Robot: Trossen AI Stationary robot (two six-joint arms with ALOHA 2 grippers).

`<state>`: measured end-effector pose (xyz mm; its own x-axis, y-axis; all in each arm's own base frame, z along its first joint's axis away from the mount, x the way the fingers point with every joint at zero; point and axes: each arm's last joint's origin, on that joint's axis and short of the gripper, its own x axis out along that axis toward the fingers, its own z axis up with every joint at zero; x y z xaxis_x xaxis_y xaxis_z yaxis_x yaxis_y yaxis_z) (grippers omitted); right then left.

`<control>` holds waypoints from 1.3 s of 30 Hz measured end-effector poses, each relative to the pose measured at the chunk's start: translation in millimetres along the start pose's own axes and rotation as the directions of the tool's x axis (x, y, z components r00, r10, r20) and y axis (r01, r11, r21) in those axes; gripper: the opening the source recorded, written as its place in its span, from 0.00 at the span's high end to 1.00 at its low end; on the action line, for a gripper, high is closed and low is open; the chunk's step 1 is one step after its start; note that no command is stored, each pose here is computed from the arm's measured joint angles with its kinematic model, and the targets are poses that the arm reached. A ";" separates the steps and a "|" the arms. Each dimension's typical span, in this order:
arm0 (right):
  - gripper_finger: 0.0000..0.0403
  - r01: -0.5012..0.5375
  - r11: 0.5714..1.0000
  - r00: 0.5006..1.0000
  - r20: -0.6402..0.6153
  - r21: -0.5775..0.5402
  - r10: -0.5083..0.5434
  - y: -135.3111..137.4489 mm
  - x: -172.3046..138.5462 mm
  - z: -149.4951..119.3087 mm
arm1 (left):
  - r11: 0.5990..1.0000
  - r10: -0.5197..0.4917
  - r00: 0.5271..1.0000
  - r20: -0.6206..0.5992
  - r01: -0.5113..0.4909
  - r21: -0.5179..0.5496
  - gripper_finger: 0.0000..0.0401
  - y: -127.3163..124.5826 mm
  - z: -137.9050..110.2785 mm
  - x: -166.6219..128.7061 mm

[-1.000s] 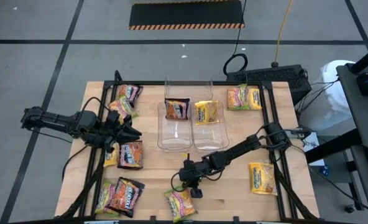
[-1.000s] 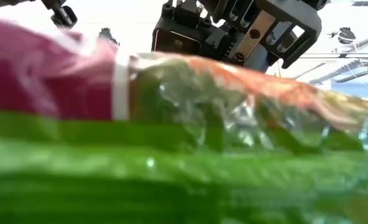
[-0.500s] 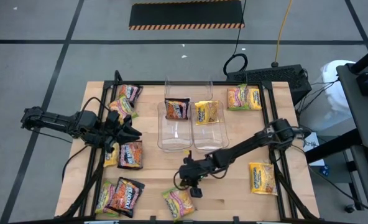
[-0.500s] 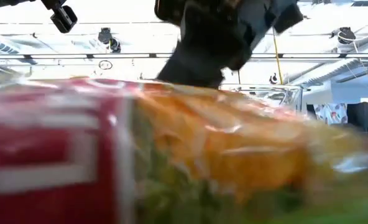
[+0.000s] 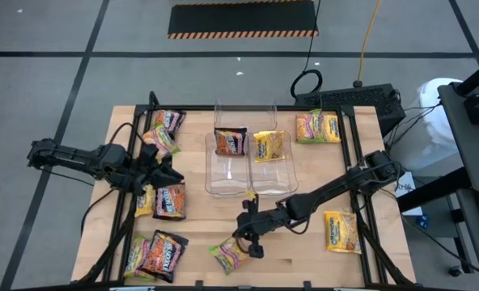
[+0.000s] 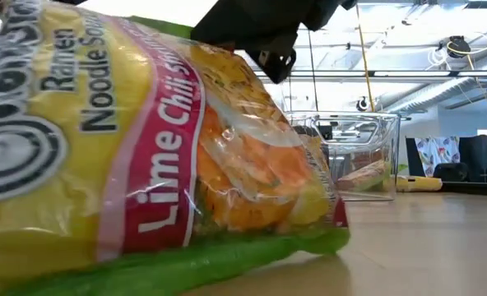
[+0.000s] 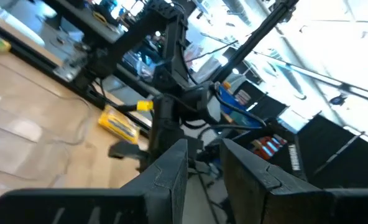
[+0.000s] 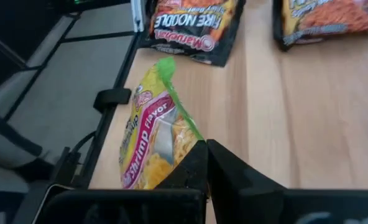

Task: Sort Maruchan noodles
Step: Put the green noodle pack into the top transparent bin

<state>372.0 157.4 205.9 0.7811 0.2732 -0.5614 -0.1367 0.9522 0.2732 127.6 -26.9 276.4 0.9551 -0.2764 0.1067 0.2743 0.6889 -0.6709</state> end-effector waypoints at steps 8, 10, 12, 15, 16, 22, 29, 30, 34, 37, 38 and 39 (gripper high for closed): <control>1.00 0.103 0.992 0.993 0.059 -0.071 -0.098 1.9 -24.1 13.8 | 0.998 -0.032 0.999 -0.029 0.030 -0.060 0.75 -0.9 -0.8 0.0; 1.00 0.129 0.988 0.989 0.078 -0.088 -0.122 2.5 -34.3 19.2 | 0.998 -0.031 0.999 -0.030 0.029 -0.060 0.75 -0.9 -0.9 0.0; 1.00 0.154 0.984 0.984 0.106 -0.093 -0.144 3.1 -43.4 24.6 | 0.998 -0.030 0.999 -0.032 0.028 -0.061 0.75 -0.7 -1.0 0.0; 1.00 0.182 0.977 0.976 0.141 -0.114 -0.165 4.2 -54.9 31.1 | 0.998 -0.029 0.999 -0.032 0.027 -0.059 0.75 -0.7 -1.1 0.0; 1.00 0.190 0.975 0.973 0.159 -0.120 -0.170 4.7 -58.9 33.9 | 0.998 -0.028 0.999 -0.032 0.026 -0.058 0.75 -0.6 -1.1 0.0; 1.00 0.261 0.957 0.945 0.237 -0.125 -0.227 5.2 -78.6 45.4 | 0.998 -0.026 0.999 -0.030 0.024 -0.058 0.75 -0.6 -1.2 0.0; 1.00 0.362 0.924 0.895 0.323 -0.124 -0.308 4.4 -99.7 56.7 | 0.998 -0.024 0.999 -0.032 0.022 -0.058 0.75 -0.4 -1.4 0.0; 1.00 0.370 0.920 0.892 0.327 -0.128 -0.313 3.1 -101.5 58.0 | 0.998 -0.023 0.999 -0.032 0.021 -0.058 0.75 -0.3 -1.3 0.0; 1.00 0.403 0.908 0.873 0.348 -0.117 -0.343 -1.6 -107.3 62.4 | 0.998 -0.022 0.999 -0.031 0.020 -0.058 0.75 -0.3 -1.3 0.0; 1.00 0.421 0.898 0.867 0.349 -0.128 -0.356 -5.4 -107.9 63.7 | 0.998 -0.022 0.999 -0.031 0.020 -0.058 0.75 -0.3 -1.3 0.0; 1.00 0.425 0.896 0.866 0.347 -0.130 -0.361 -6.9 -107.7 64.1 | 0.998 -0.022 0.999 -0.031 0.020 -0.058 0.75 -0.3 -1.3 0.0; 1.00 0.431 0.894 0.863 0.348 -0.127 -0.367 -9.2 -107.8 64.9 | 0.998 -0.022 0.999 -0.031 0.020 -0.058 0.75 -0.3 -1.3 0.0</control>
<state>328.6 110.3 314.6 0.9361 -0.1608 -0.3129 0.1370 0.9858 -0.0968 127.4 -27.9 275.7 0.9450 -0.3119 0.0987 0.2865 0.6431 -0.7101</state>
